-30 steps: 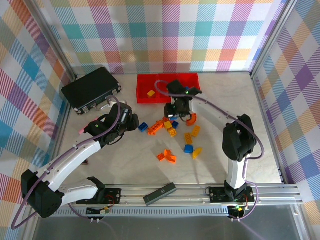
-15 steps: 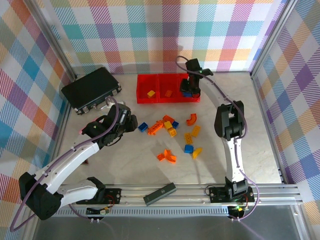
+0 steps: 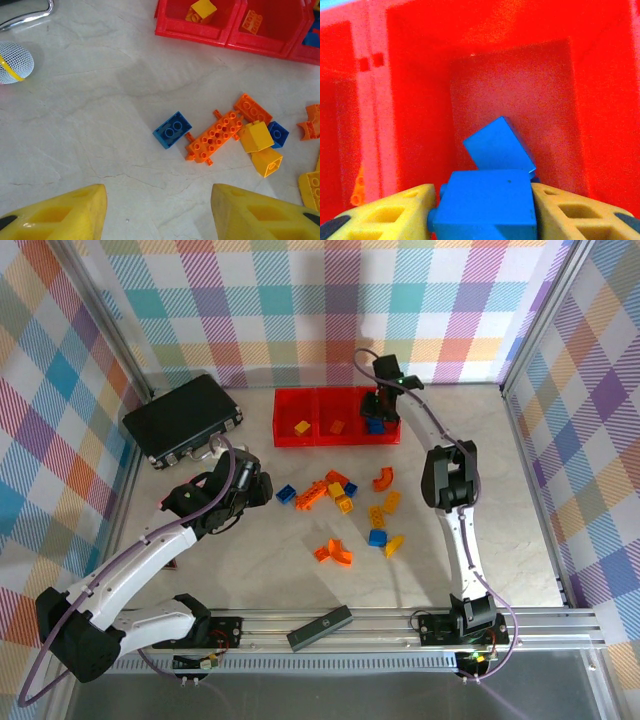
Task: Sort the legos into containers by color
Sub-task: Place the lego in the container.
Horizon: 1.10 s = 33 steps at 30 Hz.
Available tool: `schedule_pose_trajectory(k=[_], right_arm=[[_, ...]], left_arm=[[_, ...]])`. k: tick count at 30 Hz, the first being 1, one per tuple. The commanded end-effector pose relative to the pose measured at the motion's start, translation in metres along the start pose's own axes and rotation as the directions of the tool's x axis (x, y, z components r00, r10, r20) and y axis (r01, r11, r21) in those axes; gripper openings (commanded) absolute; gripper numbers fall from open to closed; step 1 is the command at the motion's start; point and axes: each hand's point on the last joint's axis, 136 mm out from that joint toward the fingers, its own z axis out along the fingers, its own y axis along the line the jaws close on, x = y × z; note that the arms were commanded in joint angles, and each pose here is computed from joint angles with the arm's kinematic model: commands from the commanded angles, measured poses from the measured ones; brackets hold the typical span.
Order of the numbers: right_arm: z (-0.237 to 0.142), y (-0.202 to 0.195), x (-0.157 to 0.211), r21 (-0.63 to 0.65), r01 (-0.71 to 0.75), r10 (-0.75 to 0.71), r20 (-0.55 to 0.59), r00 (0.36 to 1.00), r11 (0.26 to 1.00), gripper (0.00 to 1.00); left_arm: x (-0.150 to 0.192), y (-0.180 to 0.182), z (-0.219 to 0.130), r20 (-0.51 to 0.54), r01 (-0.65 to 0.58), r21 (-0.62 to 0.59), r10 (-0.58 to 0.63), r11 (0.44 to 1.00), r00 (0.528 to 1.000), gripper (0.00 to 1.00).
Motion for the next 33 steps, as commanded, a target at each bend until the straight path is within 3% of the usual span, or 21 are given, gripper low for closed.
schedule_pose_trajectory(k=[1,8,20,27,33], right_arm=[[0.0,0.001,-0.007,-0.003,0.016,-0.016,0.018,1.0,1.0,0.52],[-0.028,0.008,-0.017,-0.027,0.015,-0.014,0.041,0.999,1.0,0.69],[-0.13,0.023,-0.029,-0.105,0.02,-0.008,0.109,0.994,0.994,0.69],[-0.18,0.023,0.005,-0.165,0.012,0.0,0.071,0.997,0.986,0.69],[-0.21,0.013,0.061,-0.216,-0.015,0.015,-0.001,1.0,0.976,0.68]], left_arm=[[-0.012,0.001,-0.011,0.033,0.02,0.004,-0.02,1.0,0.999,0.57],[-0.009,0.001,-0.009,0.028,0.024,0.007,-0.024,1.0,0.999,0.57],[-0.006,-0.006,-0.002,0.005,0.018,0.03,-0.018,0.999,1.0,0.57],[-0.003,-0.028,0.011,-0.045,-0.015,0.088,0.019,0.996,0.999,0.57],[0.003,-0.058,0.031,-0.097,-0.046,0.133,0.059,0.99,0.993,0.58]])
